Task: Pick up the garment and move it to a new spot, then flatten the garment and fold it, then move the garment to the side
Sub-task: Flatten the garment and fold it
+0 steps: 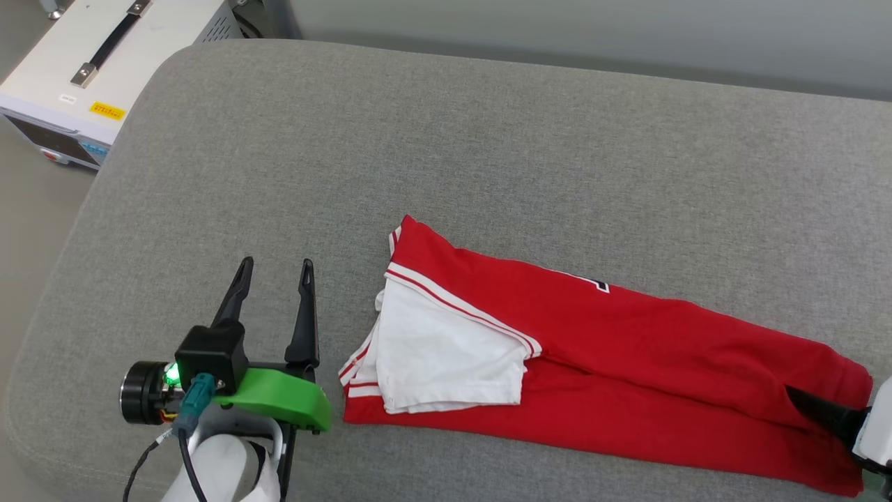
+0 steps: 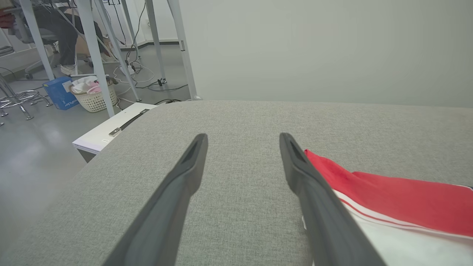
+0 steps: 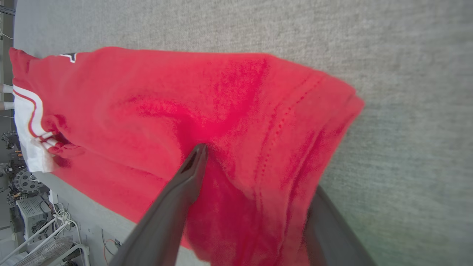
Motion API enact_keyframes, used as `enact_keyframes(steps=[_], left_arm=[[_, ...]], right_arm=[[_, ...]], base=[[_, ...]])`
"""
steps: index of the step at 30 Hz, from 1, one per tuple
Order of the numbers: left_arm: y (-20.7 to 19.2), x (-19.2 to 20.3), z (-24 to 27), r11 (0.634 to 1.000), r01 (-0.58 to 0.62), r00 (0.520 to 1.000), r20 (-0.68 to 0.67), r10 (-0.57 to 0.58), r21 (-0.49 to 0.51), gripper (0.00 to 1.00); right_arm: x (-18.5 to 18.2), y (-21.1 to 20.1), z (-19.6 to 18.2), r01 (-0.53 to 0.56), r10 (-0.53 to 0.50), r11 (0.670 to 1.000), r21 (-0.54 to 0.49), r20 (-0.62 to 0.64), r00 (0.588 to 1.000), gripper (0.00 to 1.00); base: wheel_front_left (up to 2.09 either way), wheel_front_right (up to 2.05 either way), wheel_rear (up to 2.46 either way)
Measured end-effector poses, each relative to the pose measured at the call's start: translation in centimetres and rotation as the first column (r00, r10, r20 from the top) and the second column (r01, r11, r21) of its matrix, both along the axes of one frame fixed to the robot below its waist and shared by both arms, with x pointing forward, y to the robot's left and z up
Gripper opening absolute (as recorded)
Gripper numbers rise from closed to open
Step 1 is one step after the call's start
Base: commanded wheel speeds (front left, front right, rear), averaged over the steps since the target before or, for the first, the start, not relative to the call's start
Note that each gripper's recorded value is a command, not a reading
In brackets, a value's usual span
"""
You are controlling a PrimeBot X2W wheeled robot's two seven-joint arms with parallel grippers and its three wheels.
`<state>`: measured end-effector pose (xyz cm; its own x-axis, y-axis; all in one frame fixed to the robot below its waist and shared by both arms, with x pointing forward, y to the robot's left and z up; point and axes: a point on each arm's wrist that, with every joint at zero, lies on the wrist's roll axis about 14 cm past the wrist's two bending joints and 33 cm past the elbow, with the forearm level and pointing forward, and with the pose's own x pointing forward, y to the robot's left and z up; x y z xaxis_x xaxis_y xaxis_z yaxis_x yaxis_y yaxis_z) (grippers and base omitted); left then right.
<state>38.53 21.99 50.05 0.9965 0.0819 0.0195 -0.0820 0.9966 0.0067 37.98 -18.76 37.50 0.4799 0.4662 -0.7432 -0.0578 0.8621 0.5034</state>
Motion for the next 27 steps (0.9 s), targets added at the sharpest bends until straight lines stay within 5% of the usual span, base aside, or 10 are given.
enact_keyframes(steps=[4,5,6,7,16,27], left_arm=[[-0.4,-0.3,-0.2,1.0,-0.002,1.0,0.007,0.002,0.004,1.0],[-0.5,-0.3,-0.2,1.0,0.0,1.0,0.008,0.0,0.009,1.0],[-0.6,-0.3,-0.1,1.0,0.0,1.0,0.013,0.0,0.013,1.0],[-0.7,-0.3,0.0,1.0,0.002,1.0,0.017,-0.002,0.015,1.0],[-1.3,-1.3,-0.5,0.999,0.016,1.0,0.009,-0.016,0.05,1.0],[-2.0,-2.3,-0.1,0.997,0.041,0.999,0.024,-0.042,0.063,1.0]], right_arm=[[0.0,0.4,-0.5,0.005,-0.005,1.0,0.003,0.001,1.0,1.0],[0.0,0.5,-0.5,0.006,-0.006,1.0,0.002,0.005,1.0,0.68],[0.1,0.5,-0.6,0.008,-0.008,1.0,0.0,0.009,1.0,0.09],[0.1,0.4,-0.6,0.012,-0.012,1.0,-0.002,0.014,1.0,0.0],[0.0,-1.5,0.0,0.076,-0.075,0.997,-0.026,0.063,0.995,0.0],[-0.9,-10.0,2.5,0.153,-0.128,0.964,-0.218,0.122,0.984,0.0]], base=[[0.0,0.0,0.0],[0.0,0.0,0.0],[0.0,0.0,0.0],[0.0,0.0,0.0],[0.0,0.0,0.0],[0.0,0.0,0.0]])
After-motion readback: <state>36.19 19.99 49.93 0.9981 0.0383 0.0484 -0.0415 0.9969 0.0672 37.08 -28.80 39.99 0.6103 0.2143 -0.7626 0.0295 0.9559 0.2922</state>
